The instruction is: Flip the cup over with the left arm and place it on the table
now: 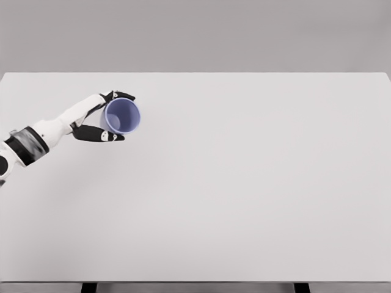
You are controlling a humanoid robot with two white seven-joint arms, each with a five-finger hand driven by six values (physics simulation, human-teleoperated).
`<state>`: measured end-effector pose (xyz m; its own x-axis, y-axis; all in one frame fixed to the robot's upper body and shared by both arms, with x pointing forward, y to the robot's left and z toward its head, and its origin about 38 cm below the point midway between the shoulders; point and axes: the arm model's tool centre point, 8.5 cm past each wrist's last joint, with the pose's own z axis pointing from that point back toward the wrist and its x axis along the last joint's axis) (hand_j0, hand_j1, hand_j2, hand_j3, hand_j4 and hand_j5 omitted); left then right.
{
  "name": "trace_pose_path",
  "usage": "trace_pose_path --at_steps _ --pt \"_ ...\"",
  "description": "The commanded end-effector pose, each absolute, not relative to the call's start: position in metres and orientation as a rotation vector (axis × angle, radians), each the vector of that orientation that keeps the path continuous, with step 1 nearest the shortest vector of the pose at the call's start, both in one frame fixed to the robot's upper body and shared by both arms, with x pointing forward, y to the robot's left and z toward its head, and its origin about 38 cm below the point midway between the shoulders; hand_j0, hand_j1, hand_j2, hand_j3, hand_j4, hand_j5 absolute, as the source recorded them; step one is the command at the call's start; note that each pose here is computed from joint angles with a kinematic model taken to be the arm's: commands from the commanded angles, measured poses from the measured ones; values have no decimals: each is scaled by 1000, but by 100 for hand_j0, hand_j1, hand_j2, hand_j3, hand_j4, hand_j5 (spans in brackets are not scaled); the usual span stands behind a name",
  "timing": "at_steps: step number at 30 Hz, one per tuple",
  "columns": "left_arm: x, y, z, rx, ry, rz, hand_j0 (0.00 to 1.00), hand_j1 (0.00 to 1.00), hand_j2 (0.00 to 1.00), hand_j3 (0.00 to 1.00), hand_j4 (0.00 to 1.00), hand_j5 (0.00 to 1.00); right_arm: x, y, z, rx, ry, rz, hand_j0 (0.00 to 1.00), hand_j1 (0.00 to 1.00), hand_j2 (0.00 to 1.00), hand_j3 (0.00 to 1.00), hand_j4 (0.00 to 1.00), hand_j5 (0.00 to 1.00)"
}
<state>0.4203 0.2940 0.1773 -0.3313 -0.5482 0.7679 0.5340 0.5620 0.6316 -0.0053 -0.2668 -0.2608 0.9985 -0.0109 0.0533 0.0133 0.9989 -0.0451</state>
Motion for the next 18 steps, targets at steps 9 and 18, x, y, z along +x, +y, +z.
trace_pose_path --at_steps 9,18 --pt "418 284 173 -70 -1576 -1026 84 84 84 84 84 84 -5 -267 -261 -45 -53 -12 100 100 100 100 100 100" --pt "414 276 164 -137 -1574 -973 84 84 84 84 84 84 -5 -267 -261 -45 -53 -12 100 100 100 100 100 100"
